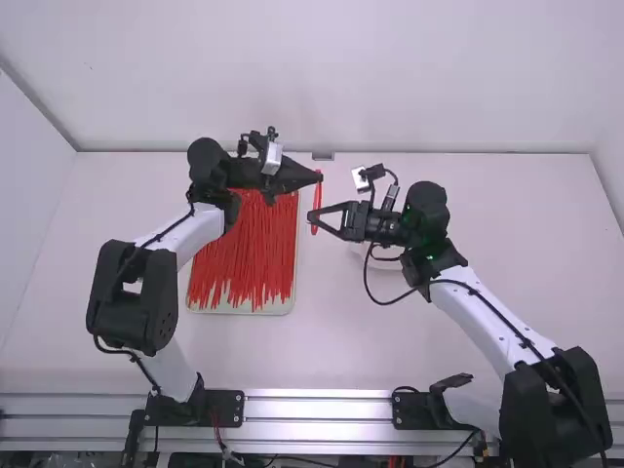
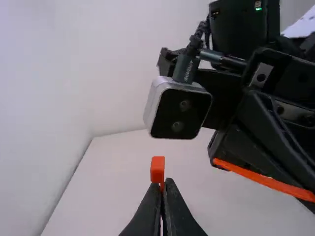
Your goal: Fasten the cable tie
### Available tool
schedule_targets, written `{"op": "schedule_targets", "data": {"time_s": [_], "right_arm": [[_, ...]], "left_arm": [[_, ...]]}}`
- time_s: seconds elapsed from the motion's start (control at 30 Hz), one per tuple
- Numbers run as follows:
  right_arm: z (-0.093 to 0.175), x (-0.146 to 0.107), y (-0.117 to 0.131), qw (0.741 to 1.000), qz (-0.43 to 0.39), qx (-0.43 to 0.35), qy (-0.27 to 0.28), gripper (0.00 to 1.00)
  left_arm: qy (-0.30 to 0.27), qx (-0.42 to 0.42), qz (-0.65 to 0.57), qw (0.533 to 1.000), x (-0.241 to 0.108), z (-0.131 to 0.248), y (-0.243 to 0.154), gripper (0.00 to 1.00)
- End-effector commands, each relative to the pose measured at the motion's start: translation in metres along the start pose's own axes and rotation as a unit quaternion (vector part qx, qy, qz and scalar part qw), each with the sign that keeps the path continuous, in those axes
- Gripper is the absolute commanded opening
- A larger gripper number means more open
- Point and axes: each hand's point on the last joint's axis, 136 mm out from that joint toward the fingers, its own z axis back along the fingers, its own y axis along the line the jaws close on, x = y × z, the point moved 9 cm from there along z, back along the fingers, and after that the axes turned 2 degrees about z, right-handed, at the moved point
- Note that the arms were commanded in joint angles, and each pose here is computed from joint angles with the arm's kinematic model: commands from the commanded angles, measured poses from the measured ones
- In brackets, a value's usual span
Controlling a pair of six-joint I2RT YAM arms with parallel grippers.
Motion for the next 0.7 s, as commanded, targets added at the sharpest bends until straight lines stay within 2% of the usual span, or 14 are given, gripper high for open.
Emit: {"op": "schedule_targets", "data": {"time_s": [0.0, 0.67], "right_arm": [[0.001, 0.002, 0.000, 1.000, -0.004, -0.001, -0.005, 0.00], [0.005, 0.006, -0.003, 1.000, -0.008, -0.010, -0.020, 0.00]], "left_arm": [[0.002, -0.015, -0.008, 1.000, 0.001, -0.001, -0.002, 0.02], [-0.002, -0.030, -0.023, 0.999, 0.001, -0.013, -0.007, 0.02]]}}
